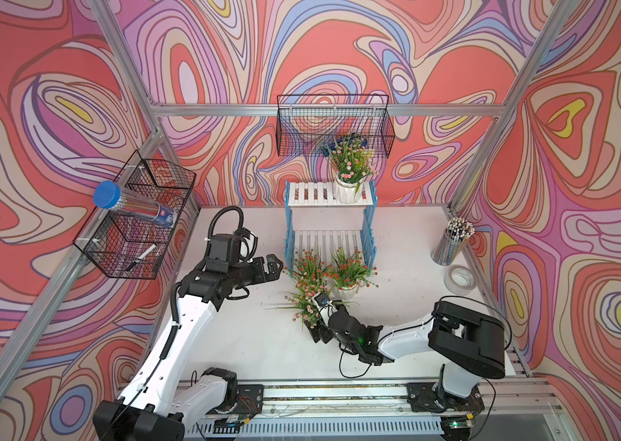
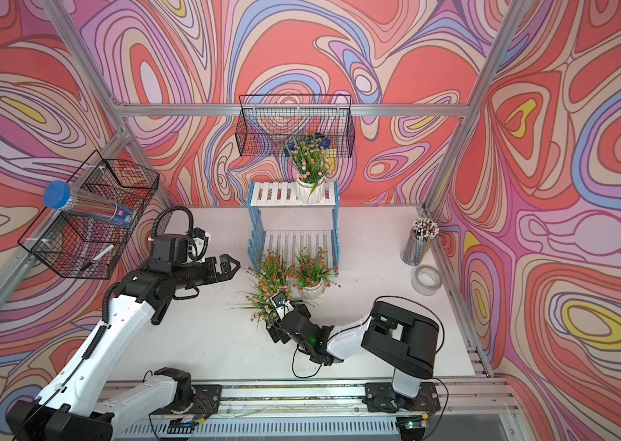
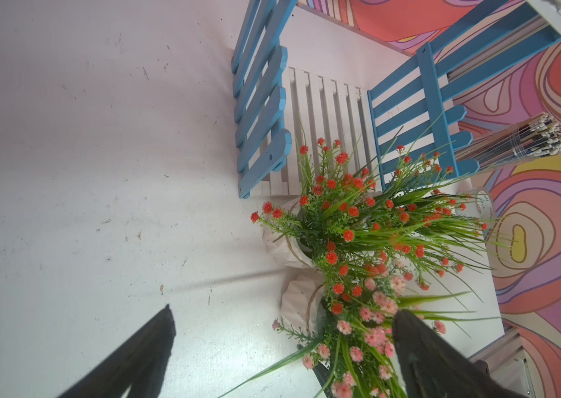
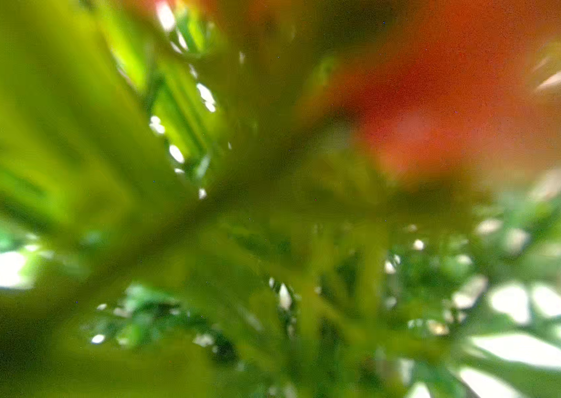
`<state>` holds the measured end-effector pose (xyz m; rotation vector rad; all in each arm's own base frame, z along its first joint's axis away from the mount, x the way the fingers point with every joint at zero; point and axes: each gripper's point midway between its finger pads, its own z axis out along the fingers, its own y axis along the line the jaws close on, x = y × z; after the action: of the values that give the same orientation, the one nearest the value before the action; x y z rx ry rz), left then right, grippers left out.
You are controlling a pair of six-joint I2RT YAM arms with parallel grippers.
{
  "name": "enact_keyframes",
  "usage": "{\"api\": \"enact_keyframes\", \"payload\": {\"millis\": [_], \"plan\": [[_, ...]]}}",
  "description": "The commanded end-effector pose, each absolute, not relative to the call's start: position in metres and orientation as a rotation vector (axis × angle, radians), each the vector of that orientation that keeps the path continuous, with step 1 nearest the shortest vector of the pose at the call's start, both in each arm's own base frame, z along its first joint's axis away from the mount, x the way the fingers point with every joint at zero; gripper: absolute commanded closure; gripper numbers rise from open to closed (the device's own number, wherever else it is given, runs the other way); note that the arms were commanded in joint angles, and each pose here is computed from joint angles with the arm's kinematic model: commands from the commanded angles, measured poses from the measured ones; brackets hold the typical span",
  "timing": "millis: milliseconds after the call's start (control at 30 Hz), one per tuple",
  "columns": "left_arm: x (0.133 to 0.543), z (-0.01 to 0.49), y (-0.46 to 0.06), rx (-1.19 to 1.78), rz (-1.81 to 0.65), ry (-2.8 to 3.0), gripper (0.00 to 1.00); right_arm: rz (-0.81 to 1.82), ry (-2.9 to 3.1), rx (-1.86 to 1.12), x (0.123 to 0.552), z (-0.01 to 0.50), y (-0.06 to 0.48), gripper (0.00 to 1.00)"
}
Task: Place the baby's breath potted plants on the rack by color
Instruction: Pick up the baby's breath potted plant from the center of the board, then place the baby's breath potted plant on the rack.
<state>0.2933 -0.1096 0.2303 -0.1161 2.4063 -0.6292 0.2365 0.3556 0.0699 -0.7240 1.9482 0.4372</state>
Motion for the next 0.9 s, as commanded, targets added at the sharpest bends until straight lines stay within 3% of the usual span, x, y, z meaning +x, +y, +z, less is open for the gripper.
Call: {"api": "enact_keyframes", "payload": {"millis": [0,533,867], "plan": [[0.285,0.219,-0.112,-0.089,-0.629,2.463,0.00,0.497,1.893,-0.691,0.239,0.111,0.361,0.44],[0.304,0.224,-0.109,-0.086,-0.574,2.435,0.00,0.527,1.841,-0.725,0.240,0.253,0.369,0.41],[0.301,0.230,-0.103,-0.085,-0.540,2.412,0.00,0.583,1.816,-0.624,0.327,0.339,0.376,0.43]]}}
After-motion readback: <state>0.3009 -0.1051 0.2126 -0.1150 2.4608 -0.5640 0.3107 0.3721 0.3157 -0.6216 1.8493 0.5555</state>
